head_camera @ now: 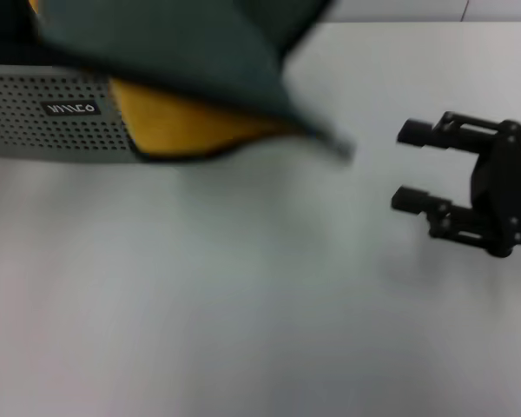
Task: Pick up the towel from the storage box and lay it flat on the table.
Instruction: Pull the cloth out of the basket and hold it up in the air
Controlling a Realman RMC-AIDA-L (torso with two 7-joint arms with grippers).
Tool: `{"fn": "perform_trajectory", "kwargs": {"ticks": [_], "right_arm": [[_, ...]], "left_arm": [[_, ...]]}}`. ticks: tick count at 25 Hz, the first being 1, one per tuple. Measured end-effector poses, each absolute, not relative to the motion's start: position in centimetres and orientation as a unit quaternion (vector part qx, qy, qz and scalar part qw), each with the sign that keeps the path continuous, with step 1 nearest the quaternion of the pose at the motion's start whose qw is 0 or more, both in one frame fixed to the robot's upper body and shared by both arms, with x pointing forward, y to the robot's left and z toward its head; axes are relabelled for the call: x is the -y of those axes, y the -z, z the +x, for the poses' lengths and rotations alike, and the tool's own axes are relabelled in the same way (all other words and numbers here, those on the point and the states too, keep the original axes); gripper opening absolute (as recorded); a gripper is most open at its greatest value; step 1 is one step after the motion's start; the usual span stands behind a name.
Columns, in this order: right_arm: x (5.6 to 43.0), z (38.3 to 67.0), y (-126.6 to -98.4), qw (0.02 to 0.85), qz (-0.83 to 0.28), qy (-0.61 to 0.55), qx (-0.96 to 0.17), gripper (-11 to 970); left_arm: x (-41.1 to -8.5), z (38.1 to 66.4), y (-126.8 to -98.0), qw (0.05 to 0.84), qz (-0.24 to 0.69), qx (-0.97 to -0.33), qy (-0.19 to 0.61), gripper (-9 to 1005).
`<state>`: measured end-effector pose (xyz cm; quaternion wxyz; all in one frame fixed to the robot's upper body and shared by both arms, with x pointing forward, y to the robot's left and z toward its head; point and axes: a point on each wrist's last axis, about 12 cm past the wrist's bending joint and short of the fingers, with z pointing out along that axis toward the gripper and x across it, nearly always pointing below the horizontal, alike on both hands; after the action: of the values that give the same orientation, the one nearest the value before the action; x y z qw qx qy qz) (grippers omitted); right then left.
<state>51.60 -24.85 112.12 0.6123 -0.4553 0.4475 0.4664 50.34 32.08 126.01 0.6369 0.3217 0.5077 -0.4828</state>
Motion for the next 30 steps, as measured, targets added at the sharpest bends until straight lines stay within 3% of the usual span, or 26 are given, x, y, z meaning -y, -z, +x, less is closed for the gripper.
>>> {"fn": "perform_trajectory", "kwargs": {"ticks": [14,30], "right_arm": [[24.5,51.7,-112.6,0.669,-0.398,-0.476,-0.409,599],[24.4,51.0,-113.4,0.683,-0.366,-0.516,-0.365,600]], "left_arm": [[-29.8,49.6,-122.8,0.576,0.386,-0.461,0.554,14],[-28.5,50.5,-119.6,0.586,0.404,-0.454,0.537,16]]}}
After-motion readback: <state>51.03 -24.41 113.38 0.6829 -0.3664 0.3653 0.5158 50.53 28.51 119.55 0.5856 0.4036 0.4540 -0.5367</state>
